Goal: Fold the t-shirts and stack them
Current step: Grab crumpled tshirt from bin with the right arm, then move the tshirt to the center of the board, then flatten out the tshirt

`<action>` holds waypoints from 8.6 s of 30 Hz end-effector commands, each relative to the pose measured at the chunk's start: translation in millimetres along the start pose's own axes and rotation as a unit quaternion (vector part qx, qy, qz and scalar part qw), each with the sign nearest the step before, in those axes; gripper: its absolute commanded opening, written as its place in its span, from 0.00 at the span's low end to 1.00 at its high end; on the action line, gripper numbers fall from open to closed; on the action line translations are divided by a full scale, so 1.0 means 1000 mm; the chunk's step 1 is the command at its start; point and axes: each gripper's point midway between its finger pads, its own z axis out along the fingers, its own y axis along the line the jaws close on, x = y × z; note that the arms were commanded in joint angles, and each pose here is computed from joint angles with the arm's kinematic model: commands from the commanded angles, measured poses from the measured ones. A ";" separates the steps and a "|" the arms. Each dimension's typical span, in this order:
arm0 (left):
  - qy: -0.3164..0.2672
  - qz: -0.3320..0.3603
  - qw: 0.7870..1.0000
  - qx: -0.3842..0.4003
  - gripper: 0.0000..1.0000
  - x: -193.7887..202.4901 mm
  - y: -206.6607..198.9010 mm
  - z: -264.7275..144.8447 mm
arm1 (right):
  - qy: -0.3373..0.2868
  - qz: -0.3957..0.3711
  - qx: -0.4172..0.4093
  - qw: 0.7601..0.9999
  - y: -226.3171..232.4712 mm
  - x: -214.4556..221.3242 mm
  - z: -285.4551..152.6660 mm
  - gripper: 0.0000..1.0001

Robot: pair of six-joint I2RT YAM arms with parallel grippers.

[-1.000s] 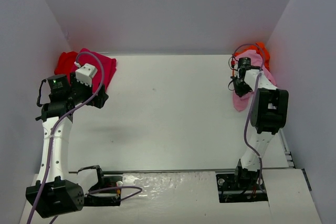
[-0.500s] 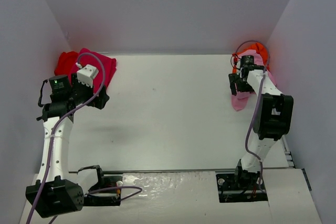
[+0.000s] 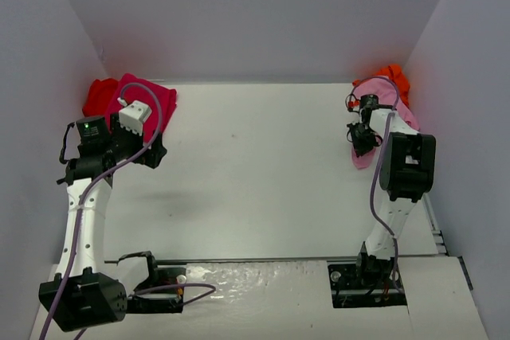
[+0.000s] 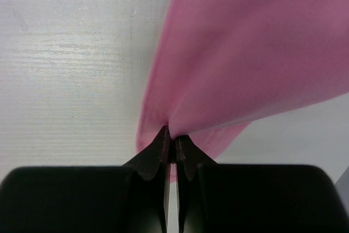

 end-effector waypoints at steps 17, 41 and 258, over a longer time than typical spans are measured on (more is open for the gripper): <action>-0.048 0.043 0.998 -0.012 0.97 -0.051 0.004 -0.015 | -0.443 -0.150 -0.029 0.883 0.086 -0.159 -0.343 0.00; -0.022 0.084 0.996 0.002 0.97 -0.057 -0.010 -0.011 | -0.221 -0.331 -0.041 0.916 0.169 -0.043 -0.186 0.95; 0.170 0.415 0.869 0.210 0.24 0.091 -0.304 0.204 | -0.285 0.073 0.240 0.925 -0.093 -0.006 -0.235 0.80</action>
